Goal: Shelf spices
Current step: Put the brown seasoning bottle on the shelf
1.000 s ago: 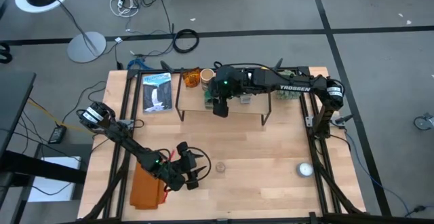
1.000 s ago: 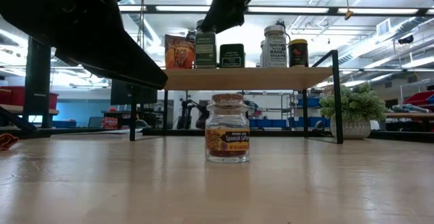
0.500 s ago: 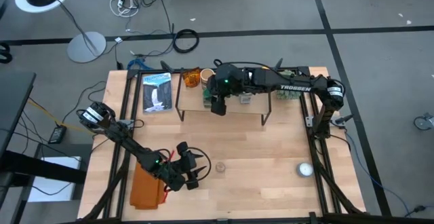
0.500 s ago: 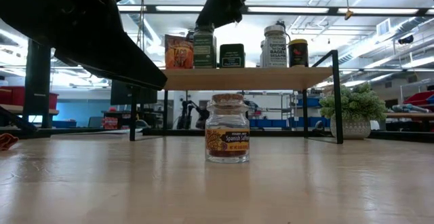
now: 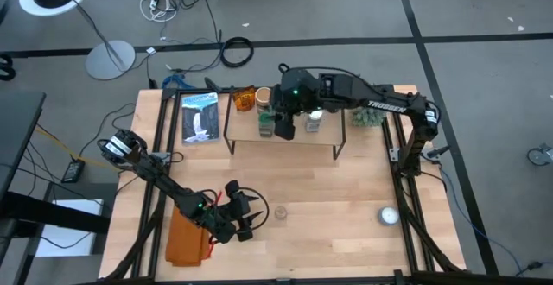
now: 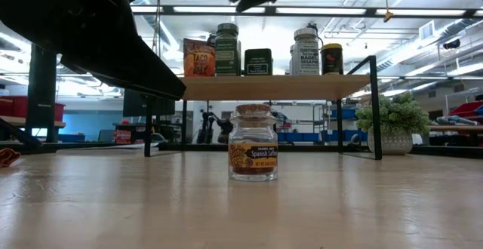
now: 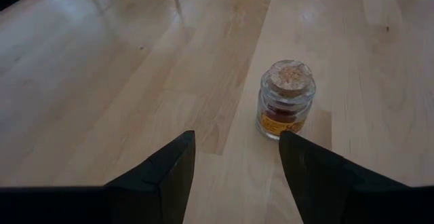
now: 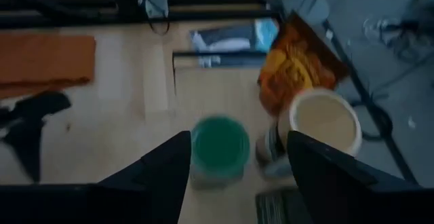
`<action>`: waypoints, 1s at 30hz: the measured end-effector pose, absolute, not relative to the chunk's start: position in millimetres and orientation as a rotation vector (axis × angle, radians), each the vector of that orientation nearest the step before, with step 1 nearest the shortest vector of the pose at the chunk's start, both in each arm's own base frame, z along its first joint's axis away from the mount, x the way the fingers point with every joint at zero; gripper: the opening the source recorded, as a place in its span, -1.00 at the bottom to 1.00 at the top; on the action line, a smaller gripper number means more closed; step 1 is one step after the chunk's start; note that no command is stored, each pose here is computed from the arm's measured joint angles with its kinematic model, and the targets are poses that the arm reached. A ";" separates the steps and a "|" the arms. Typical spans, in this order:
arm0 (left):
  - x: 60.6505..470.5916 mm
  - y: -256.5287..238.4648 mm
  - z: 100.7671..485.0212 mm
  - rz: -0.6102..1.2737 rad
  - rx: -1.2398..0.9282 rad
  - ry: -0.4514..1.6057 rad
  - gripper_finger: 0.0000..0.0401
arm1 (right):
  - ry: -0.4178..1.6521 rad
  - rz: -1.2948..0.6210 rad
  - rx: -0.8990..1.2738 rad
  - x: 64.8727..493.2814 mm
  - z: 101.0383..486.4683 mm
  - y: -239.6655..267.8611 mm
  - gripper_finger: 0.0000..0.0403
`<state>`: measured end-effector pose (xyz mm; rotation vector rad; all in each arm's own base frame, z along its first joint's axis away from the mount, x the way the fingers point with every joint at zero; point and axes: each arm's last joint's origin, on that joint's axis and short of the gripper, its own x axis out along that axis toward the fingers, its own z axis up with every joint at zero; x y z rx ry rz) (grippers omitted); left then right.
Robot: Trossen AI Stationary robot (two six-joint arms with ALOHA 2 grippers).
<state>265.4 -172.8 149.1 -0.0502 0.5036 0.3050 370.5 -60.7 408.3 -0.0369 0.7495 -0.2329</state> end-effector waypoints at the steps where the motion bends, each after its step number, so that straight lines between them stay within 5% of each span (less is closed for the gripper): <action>1: 265.4 -172.8 149.1 0.305 -0.050 0.503 0.09 | 0.770 -0.237 -0.017 366.7 411.4 -58.6 0.19; 13: 265.6 -172.9 149.4 0.306 -0.055 0.500 0.09 | 1.165 -0.219 -0.004 332.3 373.2 34.6 0.12; 22: 265.8 -173.3 149.8 0.306 -0.068 0.494 0.09 | 0.906 -0.207 0.068 268.2 312.9 142.8 0.03; 30: 266.8 -174.0 151.1 0.299 -0.068 0.482 0.09 | 0.708 -0.084 0.157 229.8 220.3 191.4 -0.01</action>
